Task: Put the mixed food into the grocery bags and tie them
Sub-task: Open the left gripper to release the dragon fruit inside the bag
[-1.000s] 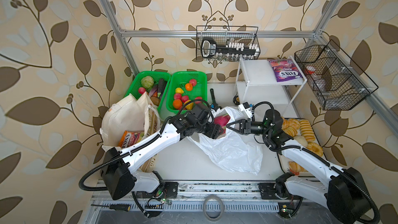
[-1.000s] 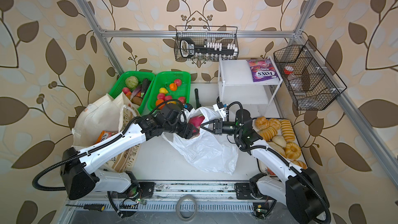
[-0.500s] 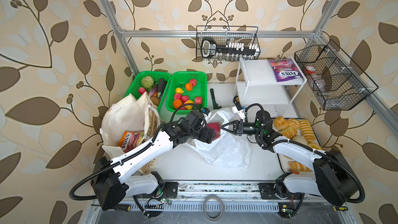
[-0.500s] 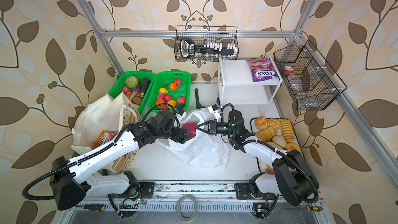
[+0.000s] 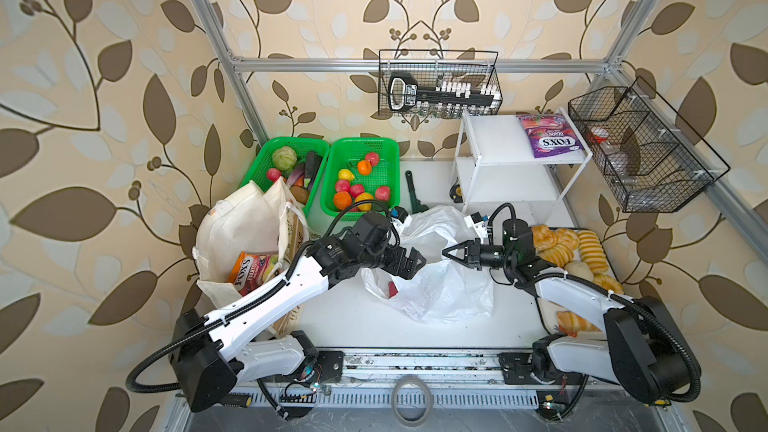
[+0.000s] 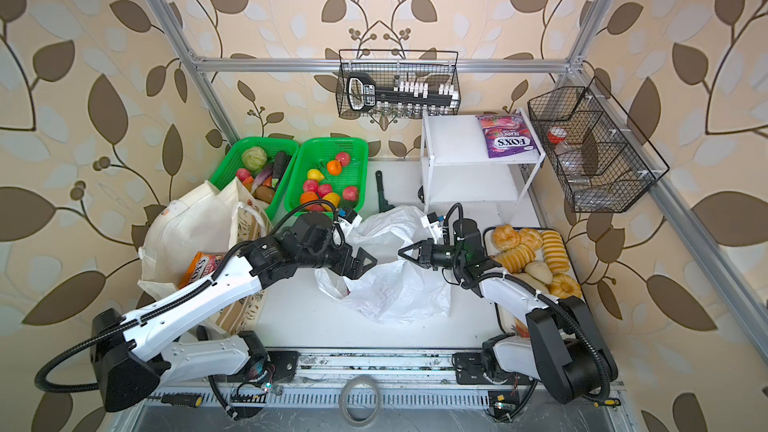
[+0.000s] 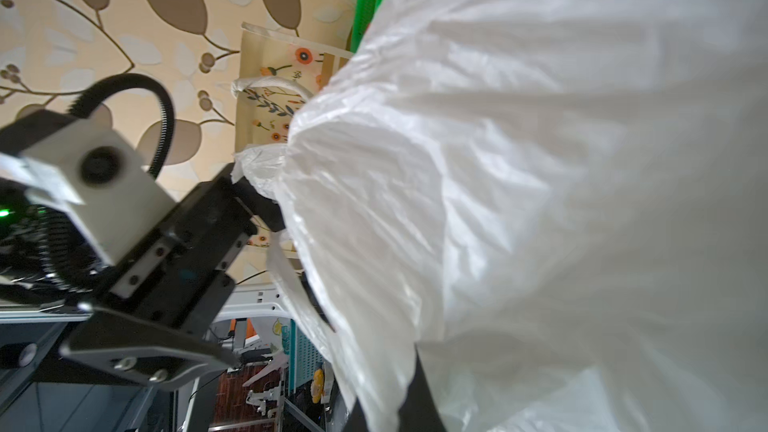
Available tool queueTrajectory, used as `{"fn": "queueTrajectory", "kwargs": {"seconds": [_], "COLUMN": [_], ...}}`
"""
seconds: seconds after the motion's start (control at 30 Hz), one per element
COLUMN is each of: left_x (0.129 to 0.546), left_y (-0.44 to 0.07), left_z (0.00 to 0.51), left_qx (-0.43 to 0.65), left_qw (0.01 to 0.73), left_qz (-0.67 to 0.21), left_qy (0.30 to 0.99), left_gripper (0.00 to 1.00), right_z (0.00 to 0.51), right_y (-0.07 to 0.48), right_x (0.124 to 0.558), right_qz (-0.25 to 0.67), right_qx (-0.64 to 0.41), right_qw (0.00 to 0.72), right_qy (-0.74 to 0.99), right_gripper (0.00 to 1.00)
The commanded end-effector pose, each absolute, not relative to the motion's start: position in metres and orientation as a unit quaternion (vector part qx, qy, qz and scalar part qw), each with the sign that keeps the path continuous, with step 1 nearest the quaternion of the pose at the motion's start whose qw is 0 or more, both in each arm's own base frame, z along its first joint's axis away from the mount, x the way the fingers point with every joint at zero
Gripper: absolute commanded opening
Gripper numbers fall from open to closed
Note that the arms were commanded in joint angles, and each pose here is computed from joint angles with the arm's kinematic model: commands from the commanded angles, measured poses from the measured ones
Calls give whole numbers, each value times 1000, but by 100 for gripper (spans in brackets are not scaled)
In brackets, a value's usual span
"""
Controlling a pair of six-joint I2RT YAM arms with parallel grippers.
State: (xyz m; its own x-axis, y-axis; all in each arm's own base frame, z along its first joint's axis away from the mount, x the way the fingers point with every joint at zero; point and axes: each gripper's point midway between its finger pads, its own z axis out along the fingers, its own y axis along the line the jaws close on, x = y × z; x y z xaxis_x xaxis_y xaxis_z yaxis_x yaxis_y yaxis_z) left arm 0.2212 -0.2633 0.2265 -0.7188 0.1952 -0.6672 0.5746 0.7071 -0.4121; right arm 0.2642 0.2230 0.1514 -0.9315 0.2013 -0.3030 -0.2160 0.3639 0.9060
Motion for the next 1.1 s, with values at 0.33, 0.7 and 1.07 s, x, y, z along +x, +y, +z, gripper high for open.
{"fn": "queueTrajectory", "kwargs": {"seconds": [0.33, 0.7, 1.07], "left_x": [237, 219, 215], "left_y": [-174, -161, -186], "left_z": [269, 181, 151], "left_qx": [77, 77, 129], "left_qw": [441, 313, 268], "left_qz": [-187, -112, -144], "left_qy": [874, 940, 944], "left_gripper": [99, 99, 67], "right_z": [132, 140, 149], "right_y": [201, 202, 203], "right_x": [274, 276, 282], "right_qz": [492, 496, 501], "right_qx": [39, 42, 47], "right_qw": [211, 212, 217], "right_qy": [844, 841, 837], "right_gripper": [0, 0, 0]}}
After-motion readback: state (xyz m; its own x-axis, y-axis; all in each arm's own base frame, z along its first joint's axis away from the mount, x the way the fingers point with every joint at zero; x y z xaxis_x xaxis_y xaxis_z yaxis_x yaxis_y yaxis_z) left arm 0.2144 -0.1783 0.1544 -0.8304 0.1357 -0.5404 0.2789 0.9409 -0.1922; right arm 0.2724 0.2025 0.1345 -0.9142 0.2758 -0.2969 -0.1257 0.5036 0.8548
